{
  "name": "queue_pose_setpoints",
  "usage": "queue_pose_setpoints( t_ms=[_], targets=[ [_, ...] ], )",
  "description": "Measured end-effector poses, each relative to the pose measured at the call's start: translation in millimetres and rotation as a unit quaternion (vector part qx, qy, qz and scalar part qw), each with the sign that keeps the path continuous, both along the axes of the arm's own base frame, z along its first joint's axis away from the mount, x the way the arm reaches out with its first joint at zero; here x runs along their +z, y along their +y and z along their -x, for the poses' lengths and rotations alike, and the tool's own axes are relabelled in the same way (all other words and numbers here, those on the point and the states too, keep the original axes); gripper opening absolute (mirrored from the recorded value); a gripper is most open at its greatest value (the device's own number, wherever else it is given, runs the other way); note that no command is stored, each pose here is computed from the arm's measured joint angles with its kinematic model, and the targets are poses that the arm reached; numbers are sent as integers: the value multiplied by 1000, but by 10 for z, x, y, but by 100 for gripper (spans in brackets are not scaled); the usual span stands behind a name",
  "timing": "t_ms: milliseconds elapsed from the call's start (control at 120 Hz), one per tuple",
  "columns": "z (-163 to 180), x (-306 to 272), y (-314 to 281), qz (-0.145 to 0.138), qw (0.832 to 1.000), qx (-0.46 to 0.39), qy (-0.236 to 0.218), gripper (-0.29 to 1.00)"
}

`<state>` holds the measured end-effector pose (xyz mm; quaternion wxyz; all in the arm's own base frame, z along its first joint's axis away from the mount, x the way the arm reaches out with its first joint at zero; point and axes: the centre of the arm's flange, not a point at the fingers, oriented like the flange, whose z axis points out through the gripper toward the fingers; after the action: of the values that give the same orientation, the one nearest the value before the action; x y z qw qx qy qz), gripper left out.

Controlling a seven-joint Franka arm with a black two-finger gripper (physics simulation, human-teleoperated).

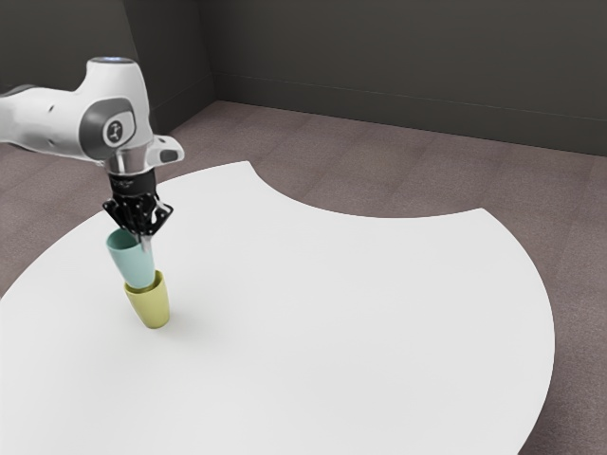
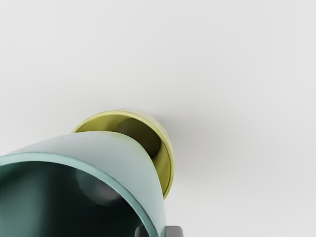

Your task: Place the right cup onto the left cup

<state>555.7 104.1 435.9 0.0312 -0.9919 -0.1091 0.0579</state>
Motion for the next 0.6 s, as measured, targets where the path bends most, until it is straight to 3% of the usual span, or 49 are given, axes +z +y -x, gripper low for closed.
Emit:
queue_pose_setpoints(
  t_ms=[467,600],
  targets=[
    [-43,-120,0,6,1000,5,-1,-8],
    [-44,-128,-33,16,1000,8,0,20]
  ],
)
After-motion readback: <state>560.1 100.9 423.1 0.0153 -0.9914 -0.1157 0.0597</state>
